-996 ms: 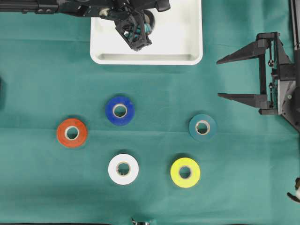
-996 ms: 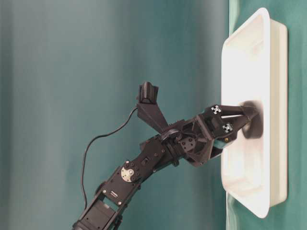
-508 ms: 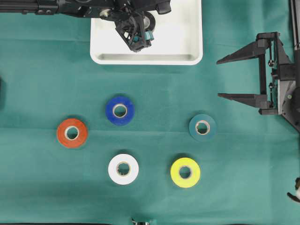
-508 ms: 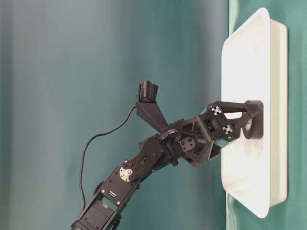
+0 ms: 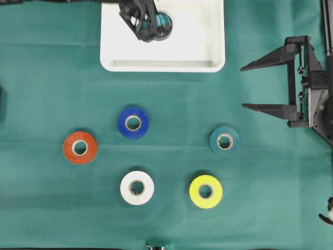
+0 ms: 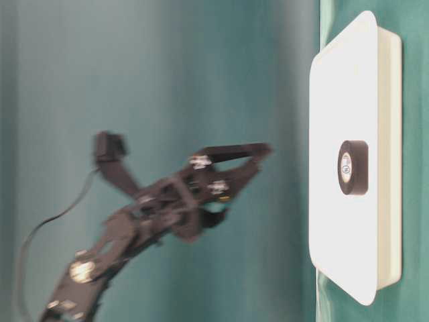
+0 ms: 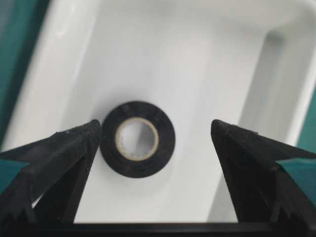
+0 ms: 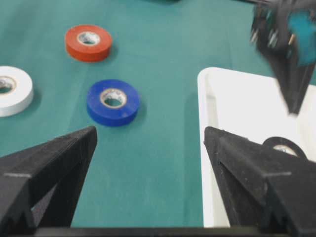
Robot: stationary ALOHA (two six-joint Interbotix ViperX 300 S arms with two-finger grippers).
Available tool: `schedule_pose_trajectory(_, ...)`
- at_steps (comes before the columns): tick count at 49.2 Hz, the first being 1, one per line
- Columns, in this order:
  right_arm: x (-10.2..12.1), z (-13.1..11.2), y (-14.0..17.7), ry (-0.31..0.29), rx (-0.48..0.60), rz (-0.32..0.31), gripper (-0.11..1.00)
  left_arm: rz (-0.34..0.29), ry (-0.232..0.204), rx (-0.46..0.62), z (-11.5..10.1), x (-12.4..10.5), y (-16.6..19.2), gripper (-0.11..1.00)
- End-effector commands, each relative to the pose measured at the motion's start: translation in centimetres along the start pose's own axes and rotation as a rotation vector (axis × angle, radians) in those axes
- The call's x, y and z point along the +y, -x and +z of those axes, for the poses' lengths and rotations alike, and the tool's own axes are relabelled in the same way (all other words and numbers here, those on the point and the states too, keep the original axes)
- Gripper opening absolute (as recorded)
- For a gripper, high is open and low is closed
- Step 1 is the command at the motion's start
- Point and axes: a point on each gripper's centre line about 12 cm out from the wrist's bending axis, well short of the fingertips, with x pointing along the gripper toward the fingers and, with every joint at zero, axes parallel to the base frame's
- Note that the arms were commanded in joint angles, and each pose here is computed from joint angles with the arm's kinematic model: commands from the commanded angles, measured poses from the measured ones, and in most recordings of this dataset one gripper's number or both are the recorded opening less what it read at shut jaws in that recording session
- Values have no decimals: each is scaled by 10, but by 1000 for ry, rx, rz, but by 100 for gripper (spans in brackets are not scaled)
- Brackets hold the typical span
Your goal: Pick up the tape from a random location and place it into the white case.
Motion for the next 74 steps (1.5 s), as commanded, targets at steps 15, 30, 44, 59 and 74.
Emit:
schedule_pose_trajectory(15,0,6,-1,1,-15,-2,89,-10,-14,-75,43,-6,78,98)
schedule_pose_trajectory(30,0,6,-1,3,-15,0,89,-10,-17,-144,51,-8,116,98)
schedule_pose_trajectory(44,0,7,-1,3,-21,-2,89,-11,-17,-131,46,-8,118,98)
schedule_pose_trajectory(59,0,7,-1,3,-21,0,89,-11,-17,-128,45,-8,118,98)
schedule_pose_trajectory(74,0,6,-1,3,-17,-2,89,-54,-60,-125,44,-33,118,98)
